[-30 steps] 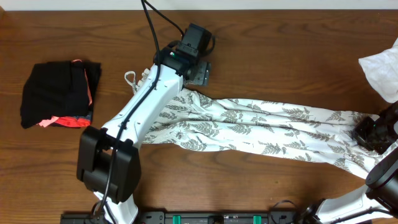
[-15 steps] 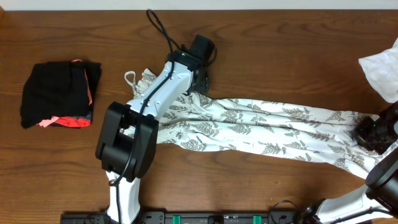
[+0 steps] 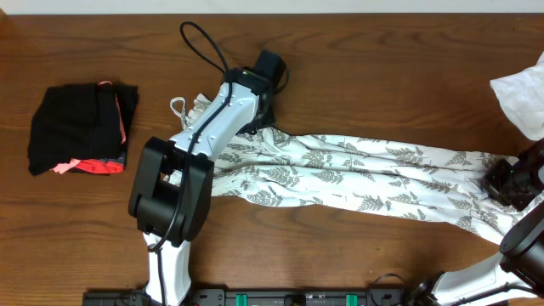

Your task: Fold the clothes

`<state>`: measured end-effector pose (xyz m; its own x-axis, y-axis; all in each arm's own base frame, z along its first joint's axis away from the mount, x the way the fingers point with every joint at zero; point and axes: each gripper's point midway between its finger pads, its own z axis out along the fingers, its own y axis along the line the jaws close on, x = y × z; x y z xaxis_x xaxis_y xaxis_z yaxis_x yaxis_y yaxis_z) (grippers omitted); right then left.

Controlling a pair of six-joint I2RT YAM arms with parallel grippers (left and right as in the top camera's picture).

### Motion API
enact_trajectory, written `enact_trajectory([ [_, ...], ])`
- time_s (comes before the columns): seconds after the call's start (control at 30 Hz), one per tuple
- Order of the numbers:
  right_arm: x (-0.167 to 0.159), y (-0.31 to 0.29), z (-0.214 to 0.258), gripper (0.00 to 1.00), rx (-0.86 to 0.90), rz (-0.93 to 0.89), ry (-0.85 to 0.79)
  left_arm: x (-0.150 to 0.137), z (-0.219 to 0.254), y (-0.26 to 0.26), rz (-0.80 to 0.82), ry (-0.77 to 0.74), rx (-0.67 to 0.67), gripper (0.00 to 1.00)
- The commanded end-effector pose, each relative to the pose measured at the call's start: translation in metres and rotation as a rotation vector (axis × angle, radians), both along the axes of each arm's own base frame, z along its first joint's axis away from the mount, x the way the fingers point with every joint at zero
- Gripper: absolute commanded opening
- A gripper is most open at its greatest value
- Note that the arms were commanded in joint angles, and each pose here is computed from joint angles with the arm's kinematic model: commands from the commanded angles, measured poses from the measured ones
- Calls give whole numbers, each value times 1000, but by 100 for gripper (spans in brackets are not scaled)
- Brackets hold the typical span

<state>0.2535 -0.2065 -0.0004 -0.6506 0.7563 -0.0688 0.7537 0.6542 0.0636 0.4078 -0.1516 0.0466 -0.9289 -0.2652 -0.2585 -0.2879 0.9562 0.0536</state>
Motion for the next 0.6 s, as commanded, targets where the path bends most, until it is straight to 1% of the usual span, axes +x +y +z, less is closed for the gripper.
enact_trajectory([
  [0.0, -8, 8, -9, 18, 36, -14, 28, -8, -16, 8, 35, 38, 26, 37],
  [0.13, -7, 9, -9, 17, 41, -12, 24, -4, -14, 10, 12, 31, 28, 39],
  [0.17, -7, 9, -9, 17, 41, -13, 23, -3, -12, 12, -11, 29, 31, 44],
  [0.23, -7, 9, -8, 17, 40, -13, 22, 1, -7, 13, -46, 18, 33, 47],
  [0.33, -7, 9, -8, 18, 39, -12, 21, 6, 8, 14, -115, -12, 37, 50],
  [0.43, -7, 9, -8, 17, 39, -13, 21, 8, 29, 14, -178, -50, 38, 51],
  [0.5, -7, 9, -8, 17, 39, -13, 21, 3, 44, 15, -180, -64, 32, 51],
  [0.57, -7, 9, -8, 17, 40, -13, 21, -10, 61, 17, -195, -52, 38, 50],
])
